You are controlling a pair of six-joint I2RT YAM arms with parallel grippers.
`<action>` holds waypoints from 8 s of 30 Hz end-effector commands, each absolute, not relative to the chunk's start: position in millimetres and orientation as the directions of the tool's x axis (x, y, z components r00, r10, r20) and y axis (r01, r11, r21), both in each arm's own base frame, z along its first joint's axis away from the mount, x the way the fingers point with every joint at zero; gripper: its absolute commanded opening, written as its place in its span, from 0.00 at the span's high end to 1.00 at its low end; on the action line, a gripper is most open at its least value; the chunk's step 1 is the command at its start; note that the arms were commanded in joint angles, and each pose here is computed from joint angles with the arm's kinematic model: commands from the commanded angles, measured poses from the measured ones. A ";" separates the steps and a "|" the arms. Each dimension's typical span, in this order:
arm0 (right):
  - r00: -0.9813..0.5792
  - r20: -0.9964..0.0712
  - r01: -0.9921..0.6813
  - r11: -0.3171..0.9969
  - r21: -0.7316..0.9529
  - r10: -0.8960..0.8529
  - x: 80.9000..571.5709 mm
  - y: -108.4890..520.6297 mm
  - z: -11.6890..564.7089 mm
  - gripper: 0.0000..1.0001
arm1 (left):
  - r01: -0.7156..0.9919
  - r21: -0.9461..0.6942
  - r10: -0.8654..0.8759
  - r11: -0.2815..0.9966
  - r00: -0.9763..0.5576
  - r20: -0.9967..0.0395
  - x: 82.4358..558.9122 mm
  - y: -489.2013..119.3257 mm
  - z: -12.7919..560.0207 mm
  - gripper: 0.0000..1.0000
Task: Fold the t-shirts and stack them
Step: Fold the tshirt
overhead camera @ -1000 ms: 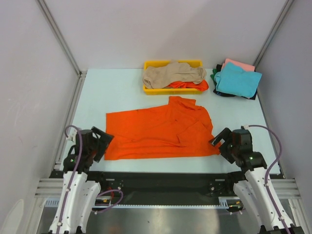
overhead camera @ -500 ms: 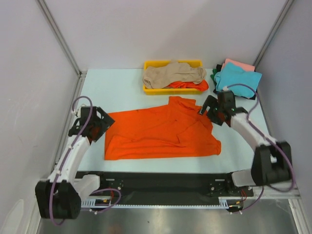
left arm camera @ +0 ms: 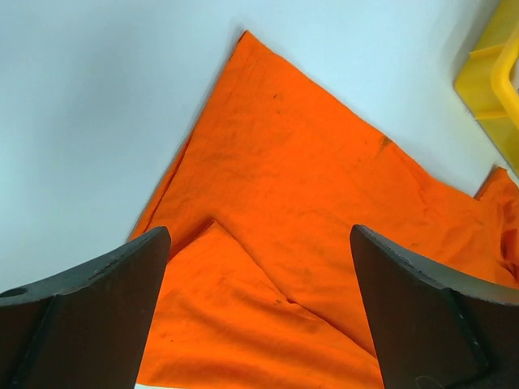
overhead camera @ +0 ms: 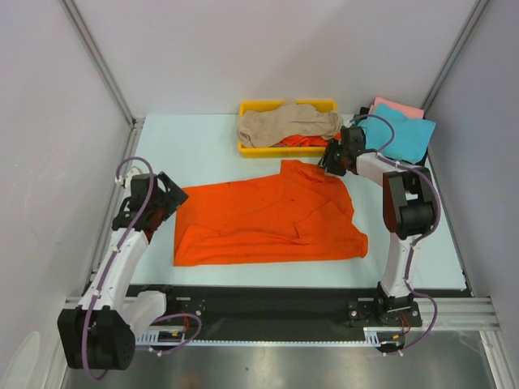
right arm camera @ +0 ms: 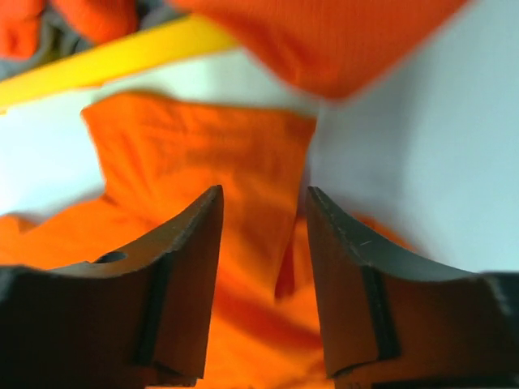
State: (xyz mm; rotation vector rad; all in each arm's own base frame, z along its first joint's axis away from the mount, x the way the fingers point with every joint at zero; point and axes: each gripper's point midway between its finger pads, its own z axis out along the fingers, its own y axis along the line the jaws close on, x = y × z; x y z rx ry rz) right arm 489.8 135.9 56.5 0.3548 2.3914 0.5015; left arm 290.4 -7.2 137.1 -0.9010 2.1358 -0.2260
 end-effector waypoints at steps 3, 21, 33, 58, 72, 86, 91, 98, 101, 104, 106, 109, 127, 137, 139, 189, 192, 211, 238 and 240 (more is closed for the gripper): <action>-0.719 -0.596 0.070 0.890 0.451 0.358 526.5 150.4 54.0 0.53 | -0.532 -0.403 -0.643 0.745 -0.409 -0.648 279.3 4.0 135.5 0.02; -0.713 -0.618 0.033 0.895 0.444 0.333 527.0 167.4 42.0 1.00 | -0.650 -0.387 -0.696 0.654 -0.316 -0.645 322.4 40.8 119.8 0.04; -0.600 -0.748 -0.148 0.880 0.451 0.283 503.2 214.3 156.2 1.00 | -0.705 -0.293 -0.730 0.646 -0.457 -0.509 396.1 50.5 53.0 0.24; -0.563 -0.759 -0.163 0.856 0.491 0.328 479.4 183.7 187.3 1.00 | -0.631 -0.253 -0.652 0.733 -0.547 -0.524 420.4 16.1 19.4 0.58; -0.569 -0.757 -0.164 0.859 0.485 0.319 473.0 164.0 181.2 1.00 | -0.636 -0.239 -0.652 0.734 -0.560 -0.512 422.4 16.2 25.6 1.00; -0.550 -0.751 -0.108 0.861 0.497 0.365 424.8 114.3 150.0 1.00 | -0.680 -0.217 -0.659 0.701 -0.501 -0.560 375.4 33.3 47.7 1.00; -0.537 -0.758 -0.087 0.869 0.487 0.371 412.4 103.5 151.7 1.00 | -0.678 -0.231 -0.661 0.698 -0.485 -0.573 367.2 34.3 52.8 1.00; -0.511 -0.767 -0.053 0.876 0.479 0.389 393.5 91.5 156.2 1.00 | -0.683 -0.233 -0.657 0.692 -0.464 -0.593 355.9 37.5 61.5 1.00; -0.517 -0.759 -0.026 0.879 0.475 0.395 384.7 88.2 149.2 1.00 | -0.685 -0.233 -0.655 0.690 -0.454 -0.604 349.3 39.1 66.3 1.00; -0.511 -0.759 -0.008 0.880 0.475 0.404 378.5 84.7 146.2 1.00 | -0.687 -0.233 -0.652 0.689 -0.445 -0.614 342.1 40.2 69.8 1.00; -0.514 -0.753 0.009 0.881 0.474 0.410 372.5 82.2 139.6 1.00 | -0.686 -0.239 -0.653 0.687 -0.438 -0.617 339.3 40.5 71.1 1.00; -0.517 -0.747 0.035 0.882 0.470 0.418 365.6 78.4 132.5 1.00 | -0.682 -0.246 -0.654 0.689 -0.439 -0.616 332.9 37.5 71.1 1.00; -0.386 -0.676 0.377 0.776 0.506 0.628 302.2 32.0 85.8 0.00 | -0.703 -0.333 -0.707 0.629 -0.339 -0.620 279.4 32.0 61.7 0.01; -0.464 -0.628 0.400 0.780 0.481 0.625 298.3 38.2 68.6 0.00 | -0.681 -0.349 -0.713 0.644 -0.369 -0.596 272.4 23.6 58.3 0.07; -0.497 -0.605 0.392 0.783 0.484 0.622 298.6 43.9 58.1 0.00 | -0.674 -0.350 -0.712 0.651 -0.382 -0.589 267.3 20.7 51.9 0.08; -0.690 -0.630 0.190 0.929 0.319 0.357 494.0 66.9 37.3 1.00 | -0.453 -0.599 -0.699 0.660 -0.663 -0.269 186.0 -124.7 44.8 1.00; -0.719 -0.606 0.180 0.933 0.311 0.341 506.1 70.9 30.9 1.00 | -0.449 -0.622 -0.692 0.642 -0.688 -0.218 168.5 -139.3 40.8 1.00; -0.681 -0.624 0.297 0.924 0.242 0.382 481.9 37.0 97.6 0.03 | -0.446 -0.520 -0.675 0.729 -0.596 -0.435 188.6 -99.8 79.0 0.89; -0.718 -0.469 0.389 0.856 0.341 0.513 419.8 35.1 9.3 0.98 | -0.385 -0.482 -0.589 0.787 -0.703 -0.399 188.1 -106.7 20.4 0.95; -0.705 -0.493 0.424 0.860 0.282 0.509 428.7 10.6 11.7 1.00 | -0.375 -0.493 -0.582 0.785 -0.719 -0.380 186.5 -112.0 22.6 1.00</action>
